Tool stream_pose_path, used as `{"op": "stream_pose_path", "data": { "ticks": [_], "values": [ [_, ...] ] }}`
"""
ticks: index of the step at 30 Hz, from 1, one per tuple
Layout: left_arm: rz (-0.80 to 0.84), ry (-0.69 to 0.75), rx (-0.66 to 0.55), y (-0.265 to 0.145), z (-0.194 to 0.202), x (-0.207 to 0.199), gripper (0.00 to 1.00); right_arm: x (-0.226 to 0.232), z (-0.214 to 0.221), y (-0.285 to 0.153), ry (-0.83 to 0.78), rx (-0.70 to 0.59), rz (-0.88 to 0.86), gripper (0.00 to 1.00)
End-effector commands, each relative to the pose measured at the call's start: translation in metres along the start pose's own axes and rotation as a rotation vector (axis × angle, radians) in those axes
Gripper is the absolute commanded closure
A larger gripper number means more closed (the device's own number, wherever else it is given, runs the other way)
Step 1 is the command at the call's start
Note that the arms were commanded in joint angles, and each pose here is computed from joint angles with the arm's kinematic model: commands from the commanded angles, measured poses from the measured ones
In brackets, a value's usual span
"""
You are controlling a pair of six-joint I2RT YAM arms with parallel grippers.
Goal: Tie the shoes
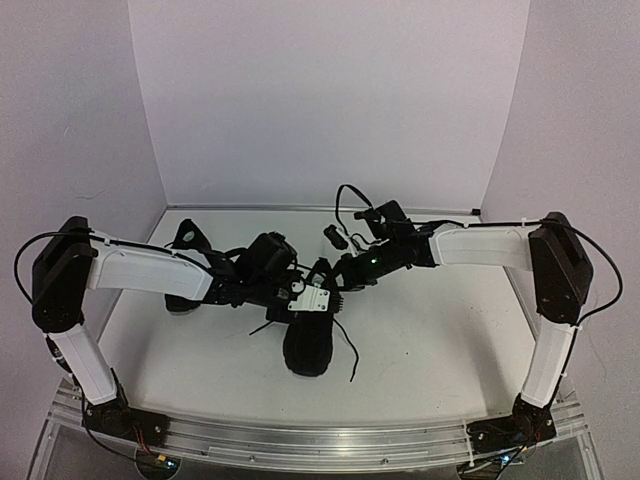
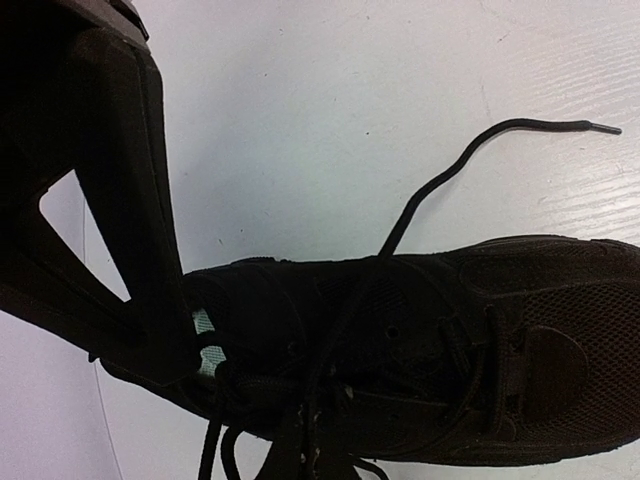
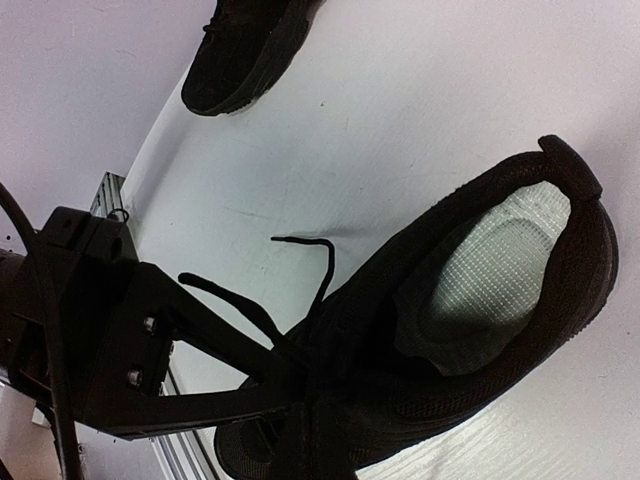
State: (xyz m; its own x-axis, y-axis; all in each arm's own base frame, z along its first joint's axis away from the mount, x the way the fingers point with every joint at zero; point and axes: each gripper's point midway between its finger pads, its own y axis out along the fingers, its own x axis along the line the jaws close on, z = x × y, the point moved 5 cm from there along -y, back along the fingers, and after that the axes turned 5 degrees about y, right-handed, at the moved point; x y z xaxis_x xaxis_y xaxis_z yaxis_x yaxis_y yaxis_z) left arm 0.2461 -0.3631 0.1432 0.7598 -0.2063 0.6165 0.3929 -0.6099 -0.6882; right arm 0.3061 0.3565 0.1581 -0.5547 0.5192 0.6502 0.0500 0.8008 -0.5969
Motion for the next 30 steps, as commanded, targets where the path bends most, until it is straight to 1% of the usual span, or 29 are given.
{"op": "stream_pose_path", "data": {
  "ticks": [1,8,11,13,17,22,30],
  "values": [
    [-0.164,-0.035,-0.038,-0.018,-0.015,0.039,1.00,0.003,-0.005,-0.001,-0.009,-0.015,-0.022,1.00],
    [-0.190,-0.045,-0.067,-0.027,-0.019,0.043,1.00,0.002,-0.005,-0.002,-0.008,-0.017,-0.019,1.00],
    [-0.153,-0.020,-0.111,-0.034,-0.024,0.038,1.00,0.001,-0.004,-0.001,-0.006,-0.015,-0.016,1.00],
    [-0.130,-0.006,-0.119,-0.036,-0.025,0.034,1.00,0.001,-0.004,-0.001,-0.007,-0.016,-0.016,1.00],
    [-0.087,0.000,-0.105,-0.034,-0.023,0.028,1.00,0.001,-0.004,-0.001,-0.005,-0.017,-0.017,1.00],
    [-0.087,-0.014,-0.069,-0.024,-0.019,0.030,1.00,0.000,-0.005,-0.004,-0.004,-0.028,-0.007,1.00],
    [-0.079,-0.036,-0.056,-0.006,-0.016,0.028,1.00,-0.002,-0.005,-0.007,0.005,-0.036,-0.011,1.00]
  ]
}}
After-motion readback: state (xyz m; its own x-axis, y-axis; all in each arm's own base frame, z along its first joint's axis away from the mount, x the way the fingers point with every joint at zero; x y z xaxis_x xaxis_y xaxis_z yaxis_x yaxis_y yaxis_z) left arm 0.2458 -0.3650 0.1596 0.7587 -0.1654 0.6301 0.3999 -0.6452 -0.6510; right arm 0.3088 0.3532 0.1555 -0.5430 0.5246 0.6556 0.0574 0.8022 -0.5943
